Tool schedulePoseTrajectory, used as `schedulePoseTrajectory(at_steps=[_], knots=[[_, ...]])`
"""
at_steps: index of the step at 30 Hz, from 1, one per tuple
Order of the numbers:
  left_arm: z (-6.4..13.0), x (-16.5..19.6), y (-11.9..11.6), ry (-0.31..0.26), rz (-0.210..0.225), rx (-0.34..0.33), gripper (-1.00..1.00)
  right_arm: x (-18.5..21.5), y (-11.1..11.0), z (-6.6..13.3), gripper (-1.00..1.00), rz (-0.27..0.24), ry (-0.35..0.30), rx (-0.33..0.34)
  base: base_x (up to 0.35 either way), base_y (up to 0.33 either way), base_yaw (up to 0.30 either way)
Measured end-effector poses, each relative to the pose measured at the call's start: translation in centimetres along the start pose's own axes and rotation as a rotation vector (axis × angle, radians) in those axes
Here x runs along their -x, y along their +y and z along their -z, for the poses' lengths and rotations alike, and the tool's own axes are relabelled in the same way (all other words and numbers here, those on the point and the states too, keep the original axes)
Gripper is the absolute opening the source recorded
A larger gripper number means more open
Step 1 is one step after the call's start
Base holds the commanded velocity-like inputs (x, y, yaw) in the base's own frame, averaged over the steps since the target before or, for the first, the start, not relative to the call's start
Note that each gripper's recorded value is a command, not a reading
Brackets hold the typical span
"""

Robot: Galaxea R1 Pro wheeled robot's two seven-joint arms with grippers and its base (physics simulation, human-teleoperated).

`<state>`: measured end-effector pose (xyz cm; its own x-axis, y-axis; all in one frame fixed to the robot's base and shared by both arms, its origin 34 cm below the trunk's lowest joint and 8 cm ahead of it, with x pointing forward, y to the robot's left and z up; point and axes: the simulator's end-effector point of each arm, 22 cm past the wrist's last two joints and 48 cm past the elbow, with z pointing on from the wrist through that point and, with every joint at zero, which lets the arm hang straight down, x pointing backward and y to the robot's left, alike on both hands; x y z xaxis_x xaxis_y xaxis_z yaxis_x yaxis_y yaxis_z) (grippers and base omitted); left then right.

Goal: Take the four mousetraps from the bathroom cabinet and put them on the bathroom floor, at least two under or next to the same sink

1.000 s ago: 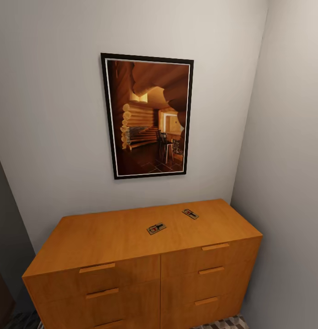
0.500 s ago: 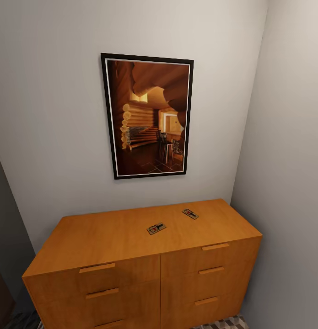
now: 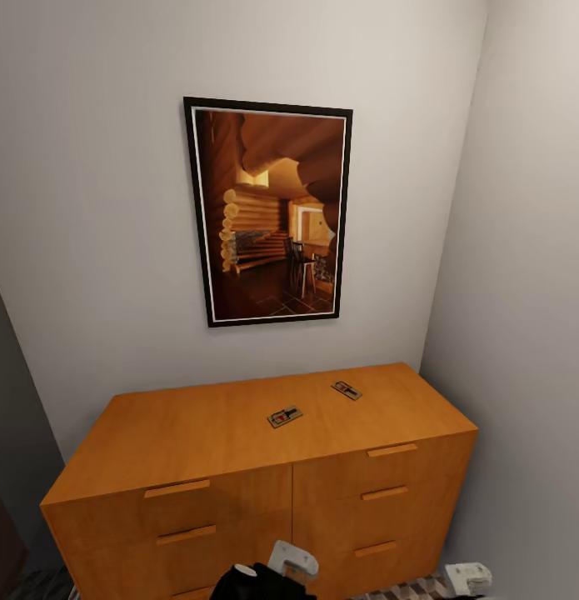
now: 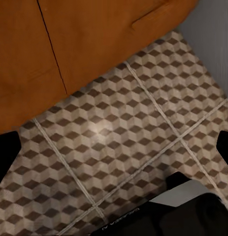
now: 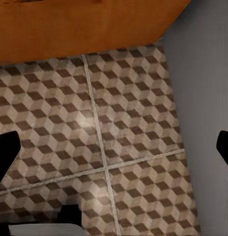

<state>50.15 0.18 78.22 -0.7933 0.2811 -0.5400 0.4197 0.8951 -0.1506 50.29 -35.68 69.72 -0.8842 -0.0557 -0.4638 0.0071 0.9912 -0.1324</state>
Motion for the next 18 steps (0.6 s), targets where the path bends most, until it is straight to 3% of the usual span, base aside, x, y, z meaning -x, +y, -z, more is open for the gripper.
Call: schedulePoseTrajectory(at_steps=[4,9,18], knots=[[2.9,4.4,-1.1,-0.064,-0.041,-0.005,1.0,3.2,-1.9,1.5,1.0,-0.012,-0.035,-0.026,0.0,0.0,0.0],[5.3,7.4,-2.2,-0.106,-0.065,-0.012,1.0,6.3,-3.9,3.3,1.0,-0.016,-0.072,-0.056,0.0,0.0,0.0],[7.0,8.8,-2.2,-0.089,-0.084,-0.009,1.0,9.7,-7.2,6.6,1.0,-0.04,-0.1,-0.103,0.0,0.0,0.0]])
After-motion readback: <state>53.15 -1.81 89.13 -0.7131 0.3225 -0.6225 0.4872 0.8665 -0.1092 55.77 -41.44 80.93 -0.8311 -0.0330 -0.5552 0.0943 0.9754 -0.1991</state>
